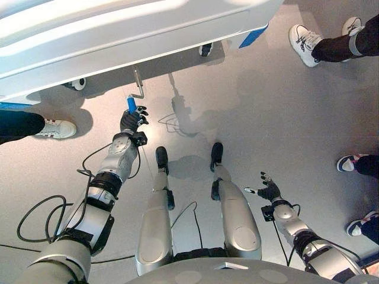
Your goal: Raise the hospital bed
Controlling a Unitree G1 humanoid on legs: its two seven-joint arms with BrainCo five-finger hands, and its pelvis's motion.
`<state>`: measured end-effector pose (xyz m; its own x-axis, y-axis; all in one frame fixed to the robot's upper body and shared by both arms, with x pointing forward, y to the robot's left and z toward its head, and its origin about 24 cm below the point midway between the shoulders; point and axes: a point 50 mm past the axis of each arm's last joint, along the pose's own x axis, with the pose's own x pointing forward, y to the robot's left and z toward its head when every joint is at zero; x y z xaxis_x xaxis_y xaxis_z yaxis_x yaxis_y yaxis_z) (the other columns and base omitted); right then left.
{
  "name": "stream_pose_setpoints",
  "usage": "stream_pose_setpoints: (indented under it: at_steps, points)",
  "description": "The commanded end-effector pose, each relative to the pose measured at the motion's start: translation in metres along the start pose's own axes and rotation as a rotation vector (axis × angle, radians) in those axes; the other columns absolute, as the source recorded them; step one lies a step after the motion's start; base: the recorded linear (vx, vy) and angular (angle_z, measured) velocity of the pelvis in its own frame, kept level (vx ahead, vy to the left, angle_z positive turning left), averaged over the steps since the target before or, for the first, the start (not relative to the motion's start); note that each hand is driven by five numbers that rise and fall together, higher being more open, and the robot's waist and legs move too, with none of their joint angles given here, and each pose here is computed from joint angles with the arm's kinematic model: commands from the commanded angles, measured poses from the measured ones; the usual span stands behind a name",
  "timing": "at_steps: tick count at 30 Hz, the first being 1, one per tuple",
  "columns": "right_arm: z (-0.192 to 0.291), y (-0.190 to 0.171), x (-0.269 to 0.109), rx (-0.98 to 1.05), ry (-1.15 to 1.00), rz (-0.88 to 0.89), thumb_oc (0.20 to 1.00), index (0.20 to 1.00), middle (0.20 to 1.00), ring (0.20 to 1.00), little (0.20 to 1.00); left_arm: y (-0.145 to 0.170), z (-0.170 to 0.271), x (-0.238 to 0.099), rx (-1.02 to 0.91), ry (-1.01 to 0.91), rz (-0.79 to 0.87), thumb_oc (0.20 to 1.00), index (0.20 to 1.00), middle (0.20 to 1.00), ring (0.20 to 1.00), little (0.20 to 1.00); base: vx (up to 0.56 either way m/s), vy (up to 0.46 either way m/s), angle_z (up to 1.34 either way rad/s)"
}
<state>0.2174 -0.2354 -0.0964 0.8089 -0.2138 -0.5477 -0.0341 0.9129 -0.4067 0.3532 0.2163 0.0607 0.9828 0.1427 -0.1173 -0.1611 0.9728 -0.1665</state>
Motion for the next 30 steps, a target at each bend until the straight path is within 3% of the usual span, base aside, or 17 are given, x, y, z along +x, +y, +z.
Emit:
stream_pose_setpoints:
  at_steps: [1, 18, 30]
  points:
    - [-0.035, -0.015, -0.014, -0.027, 0.102, -0.040, 1.000, 1.000, 1.000, 1.000, 1.000, 0.043, 0.057, -0.005, 0.095, -0.284, 0.079, 0.200, 0.200, 0.200, 0.200, 0.200, 0.00, 0.000, 0.00]
    - [-0.012, -0.014, -0.006, -0.006, 0.006, -0.027, 1.000, 1.000, 1.000, 1.000, 1.000, 0.091, 0.102, 0.017, 0.341, -0.196, 0.313, 0.200, 0.200, 0.200, 0.200, 0.200, 0.00, 0.006, 0.02]
    - [0.004, -0.009, -0.008, 0.021, -0.094, -0.009, 1.000, 1.000, 1.000, 1.000, 1.000, 0.093, 0.107, 0.023, 0.453, -0.135, 0.381, 0.200, 0.200, 0.200, 0.200, 0.200, 0.00, 0.002, -0.01]
